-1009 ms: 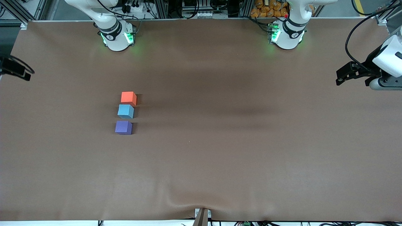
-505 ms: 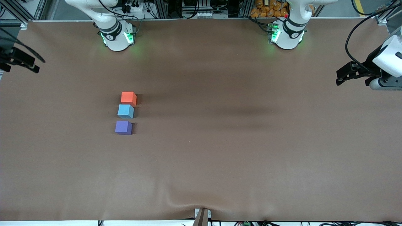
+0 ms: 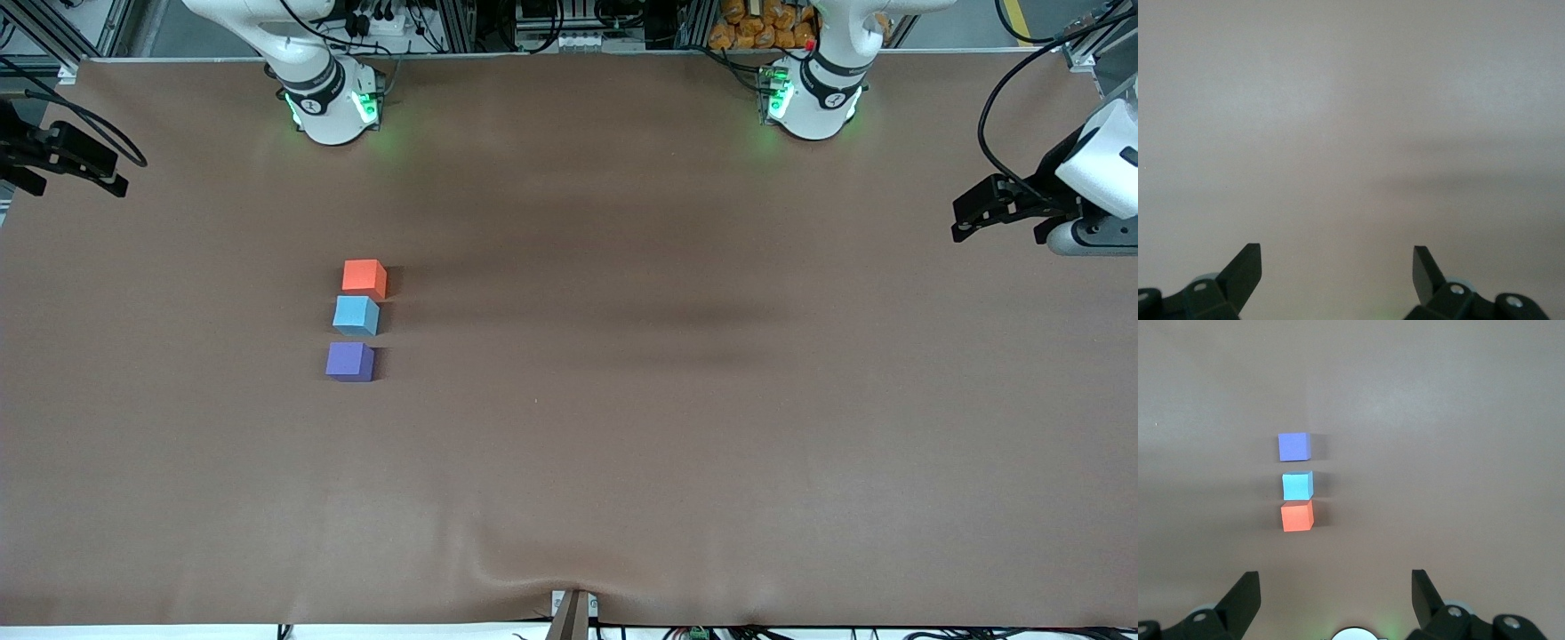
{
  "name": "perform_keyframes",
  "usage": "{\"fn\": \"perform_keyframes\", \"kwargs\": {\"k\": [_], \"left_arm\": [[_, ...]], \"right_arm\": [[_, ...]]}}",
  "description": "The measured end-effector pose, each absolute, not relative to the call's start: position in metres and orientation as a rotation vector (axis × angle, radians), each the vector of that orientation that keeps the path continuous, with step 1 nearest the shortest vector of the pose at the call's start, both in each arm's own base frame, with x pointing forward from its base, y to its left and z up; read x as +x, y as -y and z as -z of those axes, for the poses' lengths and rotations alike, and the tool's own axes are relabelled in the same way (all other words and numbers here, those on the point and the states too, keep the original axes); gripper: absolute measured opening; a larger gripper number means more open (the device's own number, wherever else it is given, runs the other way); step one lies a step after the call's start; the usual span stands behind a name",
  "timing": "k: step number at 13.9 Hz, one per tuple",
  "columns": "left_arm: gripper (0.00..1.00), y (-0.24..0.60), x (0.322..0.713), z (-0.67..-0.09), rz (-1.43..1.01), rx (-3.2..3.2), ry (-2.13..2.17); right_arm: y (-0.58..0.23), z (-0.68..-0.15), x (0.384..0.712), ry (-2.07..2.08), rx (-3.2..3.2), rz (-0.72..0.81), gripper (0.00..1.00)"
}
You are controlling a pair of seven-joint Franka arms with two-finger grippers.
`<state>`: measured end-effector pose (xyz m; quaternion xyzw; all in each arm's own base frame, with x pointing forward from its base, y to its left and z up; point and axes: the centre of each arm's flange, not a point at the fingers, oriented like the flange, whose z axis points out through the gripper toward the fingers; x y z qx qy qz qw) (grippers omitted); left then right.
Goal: Place blue block between orange and purple blocks
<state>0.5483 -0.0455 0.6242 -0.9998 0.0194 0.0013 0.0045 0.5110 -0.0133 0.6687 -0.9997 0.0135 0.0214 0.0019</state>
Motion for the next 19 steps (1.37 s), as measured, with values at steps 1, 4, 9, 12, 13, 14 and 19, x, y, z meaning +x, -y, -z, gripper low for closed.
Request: {"fn": "perform_keyframes", "kwargs": {"k": [1,4,9,12,13,14,19], "left_arm": [[1.0,0.0455,0.5483,-0.6243,-0.004,-3.132,-0.061],[1.0,0.0455,0.5483,-0.6245,-0.003,-3.132,-0.061],[1.0,0.0455,0.5483,-0.6246,-0.003,-3.132,-0.074],[1.0,0.0455,0.5482,-0.6244,-0.005,-3.13,-0.126],[1.0,0.0455,0.5478,-0.6242,-0.01,-3.129,-0.138],[1.0,0.0458,0.5475,-0.6239,-0.015,-3.129,-0.144],[1.0,0.046,0.547,-0.6236,-0.021,-3.129,-0.146]], "right_arm": [[0.0138,-0.6687,0.511,-0.04,-3.142,-0.068,1.0],[0.0144,-0.6686,0.511,-0.032,-3.157,-0.069,1.0],[0.0046,-0.6686,0.5112,0.002,-3.166,-0.069,1.0],[0.0048,-0.6687,0.5112,0.001,-3.167,-0.068,1.0],[0.0049,-0.6687,0.5112,0.001,-3.167,-0.068,1.0],[0.0048,-0.6687,0.5112,0.001,-3.167,-0.068,1.0],[0.005,-0.669,0.5116,0.001,-3.167,-0.063,1.0]]}}
